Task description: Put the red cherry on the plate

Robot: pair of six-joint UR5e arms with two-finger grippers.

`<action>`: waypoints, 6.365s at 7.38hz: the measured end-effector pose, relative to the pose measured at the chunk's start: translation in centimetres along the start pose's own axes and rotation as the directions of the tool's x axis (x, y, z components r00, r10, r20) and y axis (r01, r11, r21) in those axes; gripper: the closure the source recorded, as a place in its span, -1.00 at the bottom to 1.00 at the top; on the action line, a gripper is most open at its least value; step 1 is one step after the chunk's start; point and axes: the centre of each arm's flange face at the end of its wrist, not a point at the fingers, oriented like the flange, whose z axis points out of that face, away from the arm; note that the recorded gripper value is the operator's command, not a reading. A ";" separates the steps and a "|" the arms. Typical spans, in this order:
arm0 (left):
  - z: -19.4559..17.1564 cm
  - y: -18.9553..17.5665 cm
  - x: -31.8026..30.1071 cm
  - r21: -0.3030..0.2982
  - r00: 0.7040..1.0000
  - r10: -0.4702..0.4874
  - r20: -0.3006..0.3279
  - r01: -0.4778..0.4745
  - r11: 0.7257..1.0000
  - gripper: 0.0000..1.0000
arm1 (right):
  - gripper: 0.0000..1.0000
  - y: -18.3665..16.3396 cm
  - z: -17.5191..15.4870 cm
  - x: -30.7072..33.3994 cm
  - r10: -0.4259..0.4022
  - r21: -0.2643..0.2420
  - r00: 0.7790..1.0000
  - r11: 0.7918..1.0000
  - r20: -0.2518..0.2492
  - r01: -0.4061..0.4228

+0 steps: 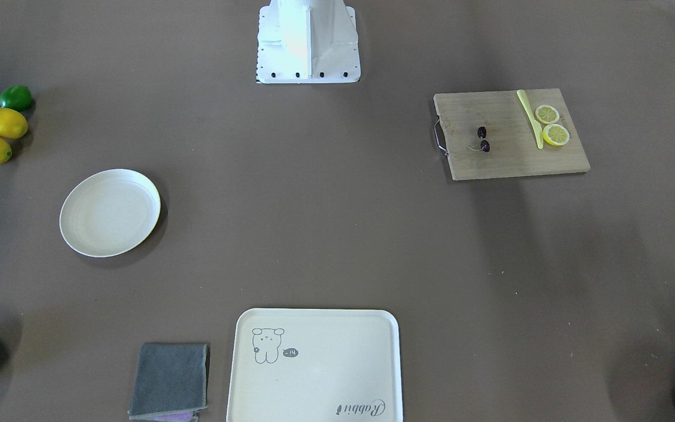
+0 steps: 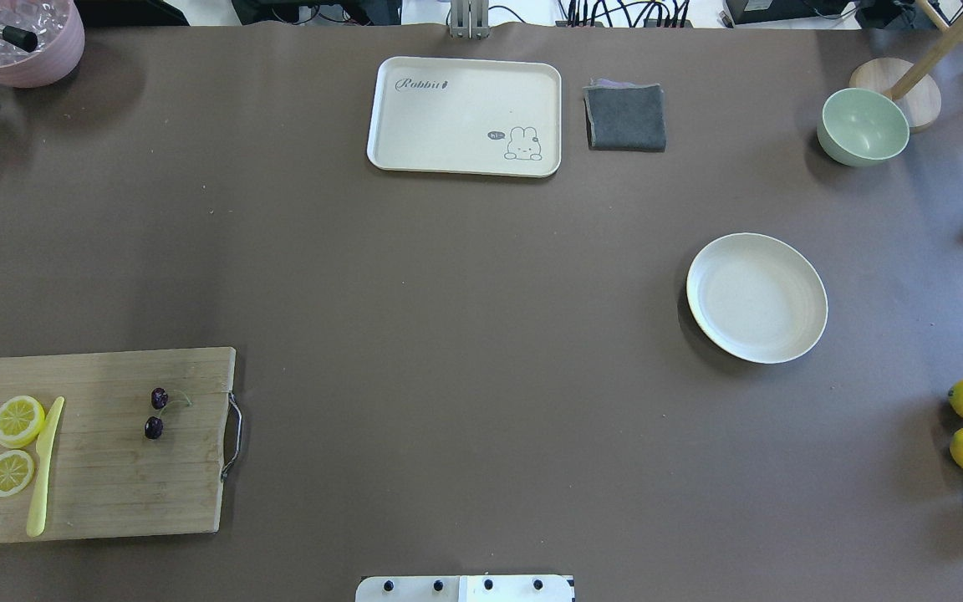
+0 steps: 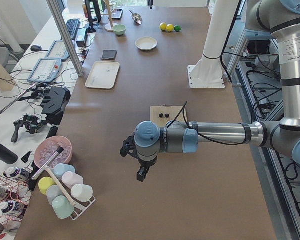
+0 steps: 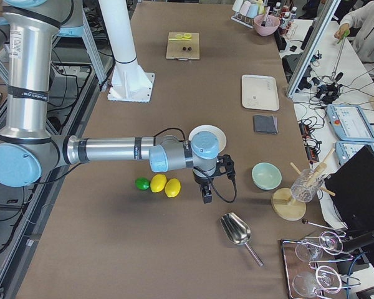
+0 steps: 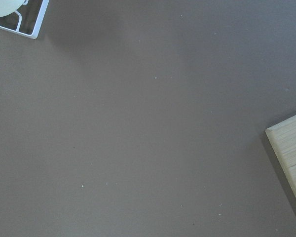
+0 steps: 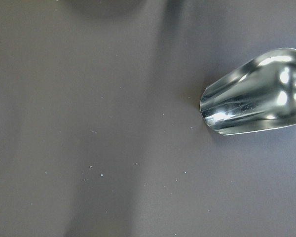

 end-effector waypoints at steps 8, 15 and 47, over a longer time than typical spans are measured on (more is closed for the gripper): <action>-0.2 1.9 -0.2 0.038 1.000 0.008 0.014 -0.008 0.999 -0.97 | -1.00 0.2 -0.1 -0.7 -0.022 0.011 0.998 1.000 0.059 0.022; -0.9 0.9 0.4 0.086 0.999 0.032 0.027 -0.035 0.996 -0.96 | -1.00 0.5 0.6 -1.1 -0.072 0.041 0.996 0.997 0.055 0.070; 12.8 -13.4 38.5 0.101 0.858 -0.504 -0.099 0.512 0.853 -0.76 | 1.00 -3.3 15.6 -62.2 0.249 -0.068 0.914 0.968 0.319 -0.240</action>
